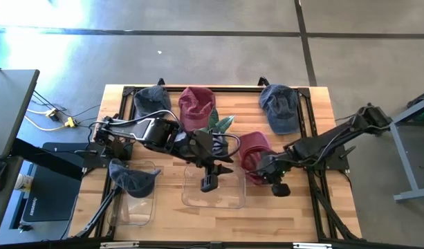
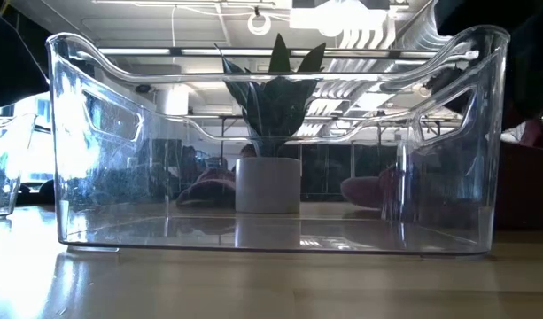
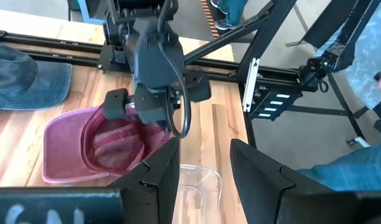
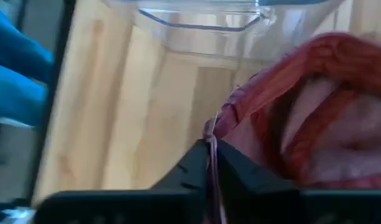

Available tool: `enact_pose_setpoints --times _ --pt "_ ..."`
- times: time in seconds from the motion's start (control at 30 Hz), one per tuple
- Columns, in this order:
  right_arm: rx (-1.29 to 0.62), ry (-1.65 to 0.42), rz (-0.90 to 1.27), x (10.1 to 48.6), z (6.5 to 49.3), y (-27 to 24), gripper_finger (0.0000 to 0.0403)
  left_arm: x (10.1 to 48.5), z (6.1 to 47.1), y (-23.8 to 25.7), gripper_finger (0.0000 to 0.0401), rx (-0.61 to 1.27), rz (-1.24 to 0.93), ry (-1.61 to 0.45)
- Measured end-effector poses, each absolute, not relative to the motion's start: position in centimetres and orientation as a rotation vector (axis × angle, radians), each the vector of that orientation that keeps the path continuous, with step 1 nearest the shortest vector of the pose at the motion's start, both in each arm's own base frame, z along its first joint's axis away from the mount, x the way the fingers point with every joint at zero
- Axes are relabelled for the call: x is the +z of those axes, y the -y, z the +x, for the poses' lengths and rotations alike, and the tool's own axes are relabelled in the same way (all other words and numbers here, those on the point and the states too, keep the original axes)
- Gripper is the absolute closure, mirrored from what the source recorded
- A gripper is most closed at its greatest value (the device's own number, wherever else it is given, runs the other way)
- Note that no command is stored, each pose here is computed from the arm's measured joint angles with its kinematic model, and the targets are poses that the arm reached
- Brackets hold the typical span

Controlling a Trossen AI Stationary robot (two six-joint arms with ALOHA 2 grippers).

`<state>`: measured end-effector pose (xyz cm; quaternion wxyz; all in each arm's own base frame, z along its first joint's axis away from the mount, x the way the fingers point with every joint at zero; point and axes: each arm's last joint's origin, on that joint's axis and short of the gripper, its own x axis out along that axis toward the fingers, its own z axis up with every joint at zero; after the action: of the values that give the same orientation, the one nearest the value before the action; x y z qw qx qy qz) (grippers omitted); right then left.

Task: Pick & Place hat
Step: Put the right red cap into the right transparent bin

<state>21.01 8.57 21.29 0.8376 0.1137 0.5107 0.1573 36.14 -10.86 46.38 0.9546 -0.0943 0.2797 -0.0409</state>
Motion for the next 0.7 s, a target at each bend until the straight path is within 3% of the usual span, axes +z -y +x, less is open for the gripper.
enact_pose_setpoints --times 0.17,0.27,0.53,0.7 --pt "0.345 -0.987 0.438 24.9 21.5 -7.2 0.0373 46.3 36.1 10.8 0.0264 -0.081 -0.189 -0.579" --pt "0.22 -0.967 0.451 25.0 21.7 -4.7 0.0393 46.3 36.1 10.8 0.0264 -0.082 -0.186 -0.582" --pt "-0.12 -1.095 0.383 19.3 21.4 2.1 0.039 46.3 36.1 10.8 0.0264 -0.076 -0.18 -0.579" --pt "-0.304 -1.119 0.314 18.0 20.5 4.4 0.0396 46.3 36.1 10.6 0.0264 -0.008 -0.193 -0.565"
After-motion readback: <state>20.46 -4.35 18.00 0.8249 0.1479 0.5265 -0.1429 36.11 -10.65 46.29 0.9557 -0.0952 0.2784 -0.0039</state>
